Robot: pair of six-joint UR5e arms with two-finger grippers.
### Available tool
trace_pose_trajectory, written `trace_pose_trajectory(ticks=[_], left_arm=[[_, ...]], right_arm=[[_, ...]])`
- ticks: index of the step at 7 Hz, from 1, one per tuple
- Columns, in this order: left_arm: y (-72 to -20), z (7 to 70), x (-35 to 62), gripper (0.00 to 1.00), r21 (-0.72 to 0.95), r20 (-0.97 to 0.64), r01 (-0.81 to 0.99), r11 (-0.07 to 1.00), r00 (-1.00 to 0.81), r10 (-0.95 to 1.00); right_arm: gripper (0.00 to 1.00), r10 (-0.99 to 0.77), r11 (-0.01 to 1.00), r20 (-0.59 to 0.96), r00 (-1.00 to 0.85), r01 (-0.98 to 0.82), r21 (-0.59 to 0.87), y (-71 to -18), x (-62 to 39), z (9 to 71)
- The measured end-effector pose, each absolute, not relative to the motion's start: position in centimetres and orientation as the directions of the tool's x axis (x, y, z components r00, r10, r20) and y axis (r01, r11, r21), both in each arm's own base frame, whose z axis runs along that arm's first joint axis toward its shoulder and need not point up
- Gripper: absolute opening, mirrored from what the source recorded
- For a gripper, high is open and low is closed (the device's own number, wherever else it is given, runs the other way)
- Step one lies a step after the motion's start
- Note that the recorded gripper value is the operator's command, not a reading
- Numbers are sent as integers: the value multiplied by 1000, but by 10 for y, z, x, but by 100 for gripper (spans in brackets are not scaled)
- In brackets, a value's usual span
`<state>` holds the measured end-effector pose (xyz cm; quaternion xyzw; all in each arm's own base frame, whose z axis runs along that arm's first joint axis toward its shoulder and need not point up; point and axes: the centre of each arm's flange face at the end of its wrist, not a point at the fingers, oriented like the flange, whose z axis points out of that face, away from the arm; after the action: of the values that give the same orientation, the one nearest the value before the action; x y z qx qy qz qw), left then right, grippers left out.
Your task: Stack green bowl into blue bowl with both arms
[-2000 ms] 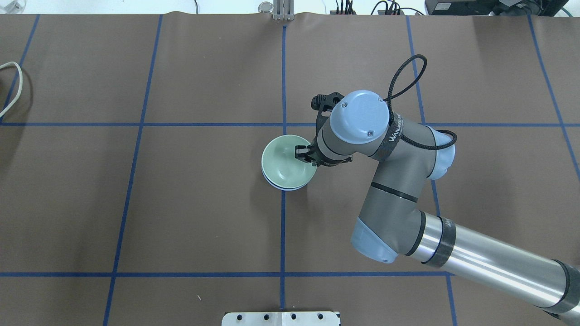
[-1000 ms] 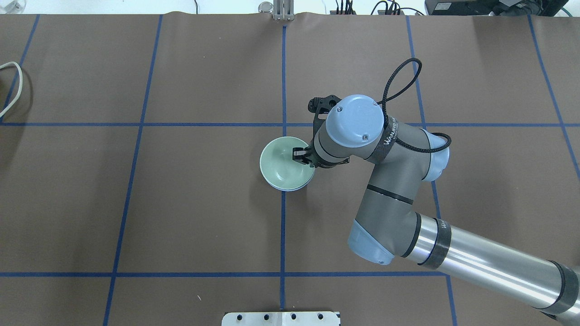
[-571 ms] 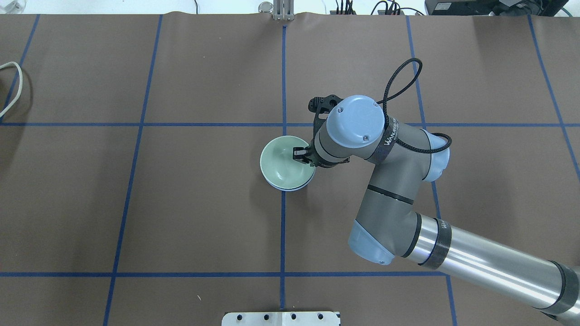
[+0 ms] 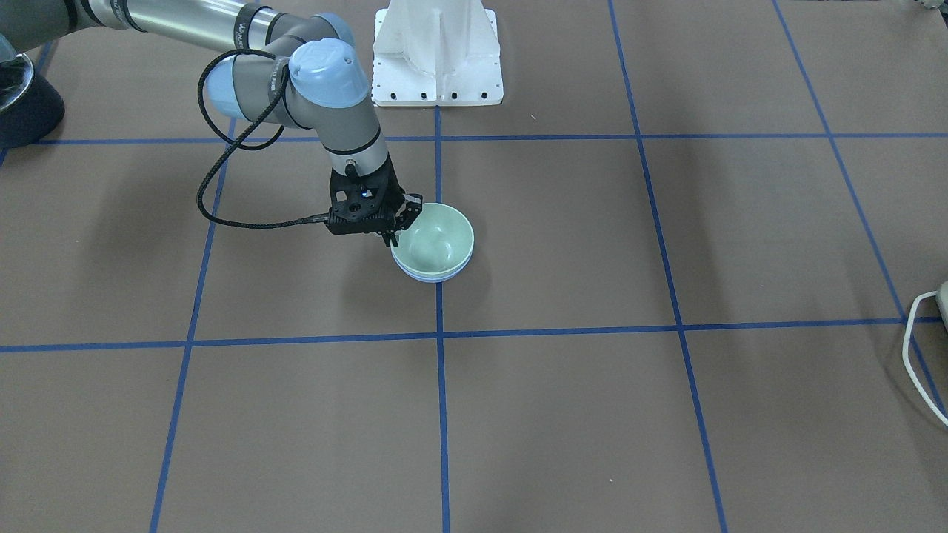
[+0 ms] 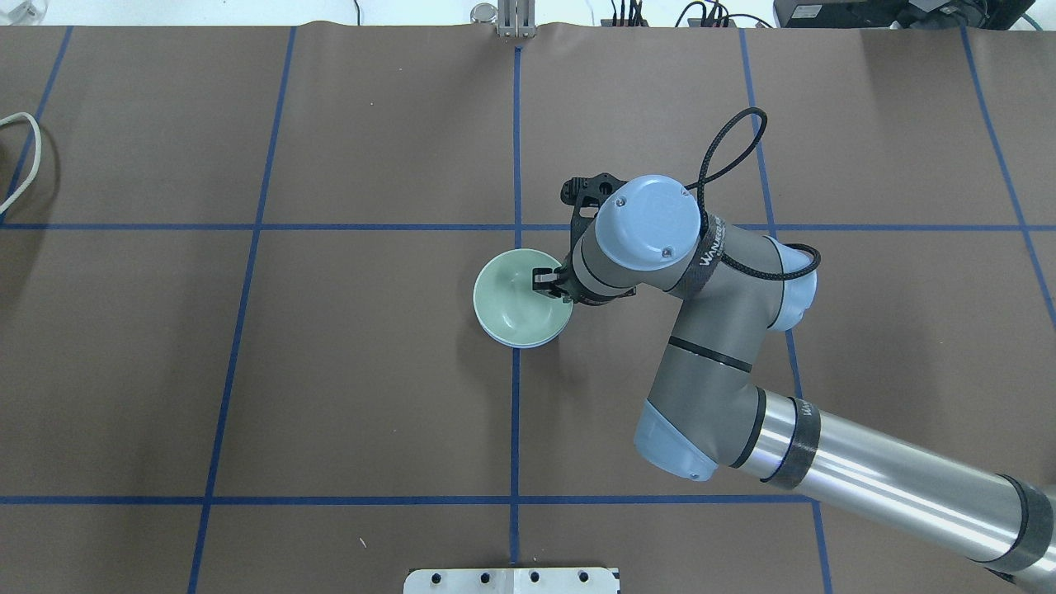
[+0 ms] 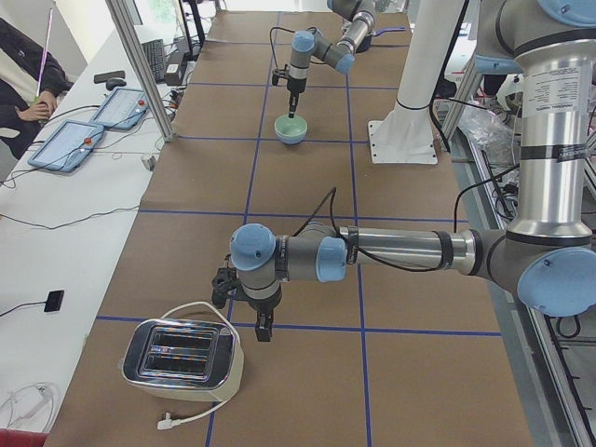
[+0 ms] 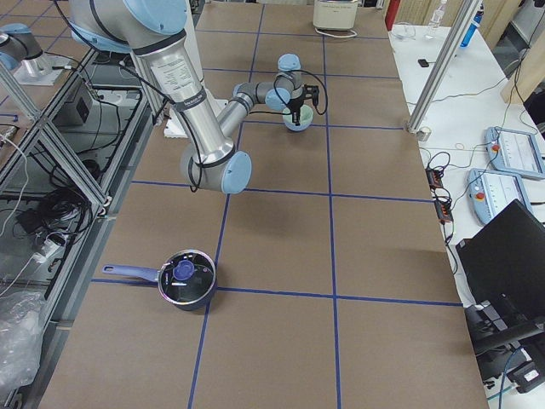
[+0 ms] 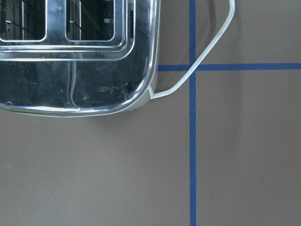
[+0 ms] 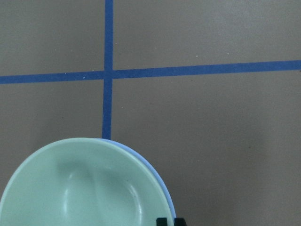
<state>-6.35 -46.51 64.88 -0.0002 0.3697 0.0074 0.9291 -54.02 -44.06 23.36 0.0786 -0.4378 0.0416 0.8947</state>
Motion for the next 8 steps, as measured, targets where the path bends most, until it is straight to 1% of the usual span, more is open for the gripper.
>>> trace_pose_trajectory(ticks=[1, 3, 5, 6, 7, 8], left_arm=[[-465, 649, -63, 99, 5, -687, -14, 1000, 727, 14], [-465, 648, -64, 99, 6, -687, -14, 1000, 726, 14], [-466, 647, -63, 99, 10, -688, -15, 1000, 726, 17], [-467, 646, -63, 99, 13, -688, -16, 1000, 725, 21], [-469, 645, -63, 99, 16, -688, -18, 1000, 726, 24], [-470, 644, -63, 99, 19, -687, -18, 1000, 726, 26]], right_arm=[[100, 2, 984, 792, 611, -144, 108, -441, -540, 233], [100, 1, 979, 802, 598, -165, 122, -455, -520, 223], [100, -16, 979, 797, 603, -155, 136, -501, -460, 224], [100, -48, 982, 783, 621, -115, 151, -535, -412, 241], [100, -94, 981, 761, 642, -72, 182, -566, -354, 272], [100, -135, 977, 739, 660, -35, 210, -586, -297, 310]])
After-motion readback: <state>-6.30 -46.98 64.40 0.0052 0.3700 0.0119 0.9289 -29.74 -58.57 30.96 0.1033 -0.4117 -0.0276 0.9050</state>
